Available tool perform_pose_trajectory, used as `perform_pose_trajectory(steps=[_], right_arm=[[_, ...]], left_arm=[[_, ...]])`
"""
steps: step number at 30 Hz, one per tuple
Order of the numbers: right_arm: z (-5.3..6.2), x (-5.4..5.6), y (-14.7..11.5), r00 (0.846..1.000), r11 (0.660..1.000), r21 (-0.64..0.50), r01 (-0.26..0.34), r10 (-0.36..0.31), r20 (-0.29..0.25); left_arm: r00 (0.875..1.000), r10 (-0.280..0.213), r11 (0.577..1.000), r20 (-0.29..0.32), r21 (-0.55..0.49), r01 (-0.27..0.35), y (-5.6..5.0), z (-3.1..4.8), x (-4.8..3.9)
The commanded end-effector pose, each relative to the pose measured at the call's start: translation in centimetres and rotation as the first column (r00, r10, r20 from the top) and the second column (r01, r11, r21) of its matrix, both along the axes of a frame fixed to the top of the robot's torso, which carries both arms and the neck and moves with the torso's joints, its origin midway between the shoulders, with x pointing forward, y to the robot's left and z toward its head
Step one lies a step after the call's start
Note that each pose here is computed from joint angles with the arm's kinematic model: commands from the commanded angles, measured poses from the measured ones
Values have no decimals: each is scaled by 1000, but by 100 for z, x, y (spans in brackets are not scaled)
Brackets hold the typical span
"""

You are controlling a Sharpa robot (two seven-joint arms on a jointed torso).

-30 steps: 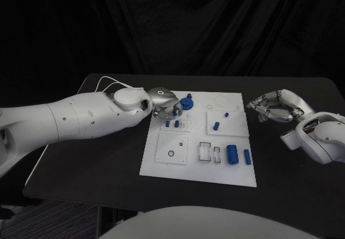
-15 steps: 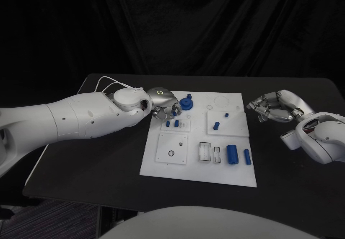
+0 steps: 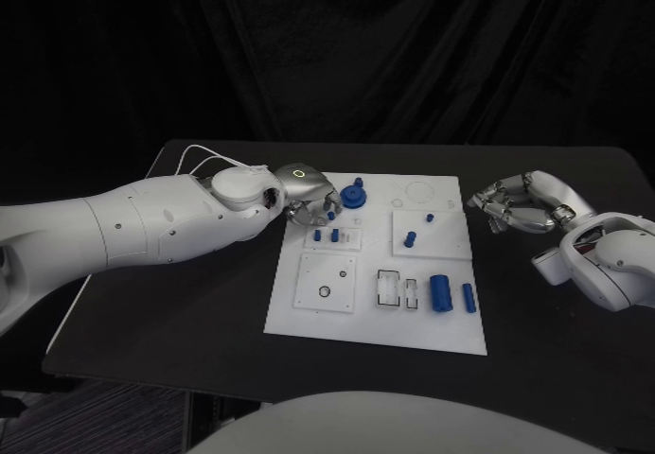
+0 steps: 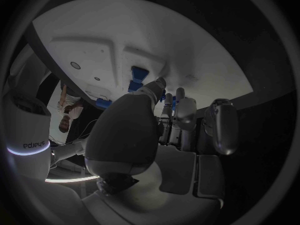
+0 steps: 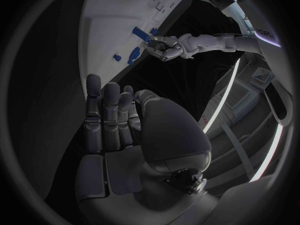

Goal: Assemble the parts on the task board

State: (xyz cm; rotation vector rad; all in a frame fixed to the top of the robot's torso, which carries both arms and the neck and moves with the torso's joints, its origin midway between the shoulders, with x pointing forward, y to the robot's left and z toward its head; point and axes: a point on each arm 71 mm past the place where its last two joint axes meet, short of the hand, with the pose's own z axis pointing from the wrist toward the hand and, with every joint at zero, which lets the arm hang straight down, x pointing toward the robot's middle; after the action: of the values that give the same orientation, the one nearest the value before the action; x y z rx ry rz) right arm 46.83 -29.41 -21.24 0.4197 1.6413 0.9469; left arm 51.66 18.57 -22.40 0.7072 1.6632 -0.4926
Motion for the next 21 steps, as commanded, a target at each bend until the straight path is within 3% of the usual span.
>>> perform_pose_trajectory(steps=[1,6,12,14,18,21], right_arm=[[-17,-9,-7,1000,1000,-13,4,-4,-15],[-8,-22,-20,1000,1000,-14,7,-7,-8],[76,-51,-51,999,1000,-16,16,-15,41],[135,-45,-58,998,1000,-17,19,-18,57],[324,-7,-78,997,1000,-24,17,-15,82],[470,30,-83,997,999,-38,-8,11,73]], left_arm=[[999,23,1000,42,-20,-22,59,23,13],[994,35,998,99,-60,-29,213,76,0],[969,72,986,238,-166,-32,600,231,-120],[961,98,972,258,-232,-36,719,288,-178],[962,181,905,205,-418,-81,931,389,-301],[977,207,819,57,-557,-141,1023,407,-369]])
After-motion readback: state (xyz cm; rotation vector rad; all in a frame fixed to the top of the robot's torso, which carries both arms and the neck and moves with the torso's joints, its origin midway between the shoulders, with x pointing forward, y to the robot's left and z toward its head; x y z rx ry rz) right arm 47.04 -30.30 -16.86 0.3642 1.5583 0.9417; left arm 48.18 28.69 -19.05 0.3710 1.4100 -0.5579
